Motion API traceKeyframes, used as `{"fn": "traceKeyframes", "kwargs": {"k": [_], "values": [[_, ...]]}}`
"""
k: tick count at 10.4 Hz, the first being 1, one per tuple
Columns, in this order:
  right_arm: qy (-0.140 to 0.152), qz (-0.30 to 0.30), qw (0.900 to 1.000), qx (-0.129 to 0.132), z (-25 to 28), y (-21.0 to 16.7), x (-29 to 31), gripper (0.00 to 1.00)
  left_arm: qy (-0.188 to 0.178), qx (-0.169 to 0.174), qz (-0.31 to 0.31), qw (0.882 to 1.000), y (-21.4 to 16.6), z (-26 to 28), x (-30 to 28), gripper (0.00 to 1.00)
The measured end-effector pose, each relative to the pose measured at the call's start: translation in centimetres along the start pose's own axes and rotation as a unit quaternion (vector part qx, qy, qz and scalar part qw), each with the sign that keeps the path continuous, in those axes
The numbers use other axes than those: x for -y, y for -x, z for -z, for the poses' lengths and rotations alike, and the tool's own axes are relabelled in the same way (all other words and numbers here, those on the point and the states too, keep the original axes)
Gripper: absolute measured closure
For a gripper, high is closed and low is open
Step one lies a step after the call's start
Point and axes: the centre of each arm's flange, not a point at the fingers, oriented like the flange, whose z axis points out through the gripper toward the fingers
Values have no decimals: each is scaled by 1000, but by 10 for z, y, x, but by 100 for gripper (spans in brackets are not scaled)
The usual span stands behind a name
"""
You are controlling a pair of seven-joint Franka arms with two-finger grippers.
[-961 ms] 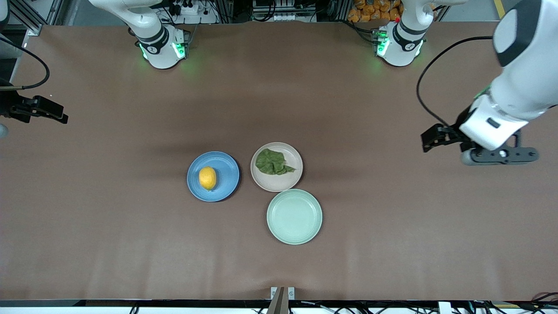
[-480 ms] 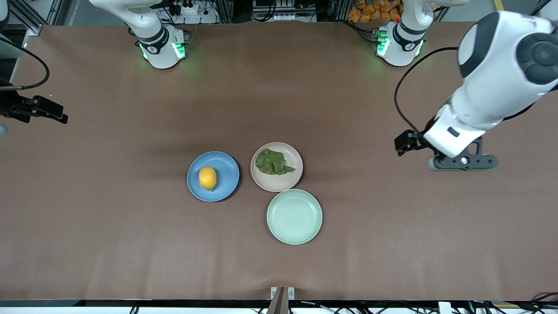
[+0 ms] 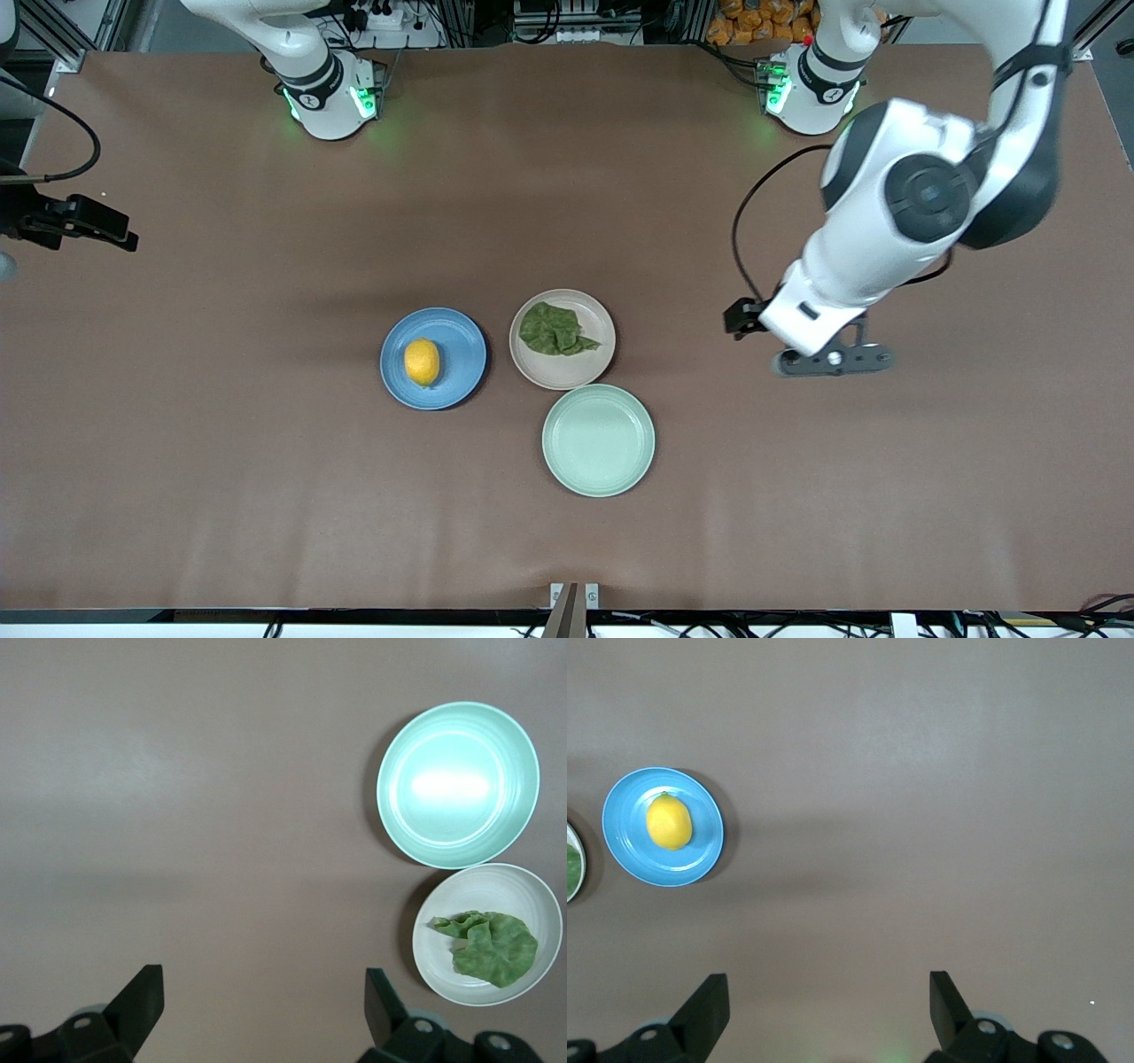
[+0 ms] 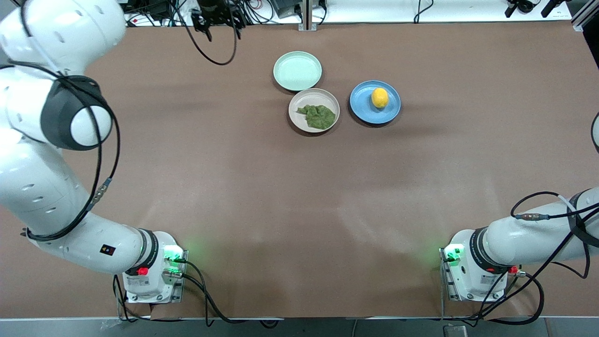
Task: Pick lemon and lettuce from blue and beige plates
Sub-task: 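Move the left gripper over the lettuce on the beige plate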
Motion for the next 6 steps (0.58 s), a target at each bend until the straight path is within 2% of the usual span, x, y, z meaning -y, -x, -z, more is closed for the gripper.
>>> {"fn": "traceKeyframes", "kwargs": {"k": [6], "values": [[0,0,1000,0,0,0,0,0,10,-6,8,1000,17,-89,-89,0]]}}
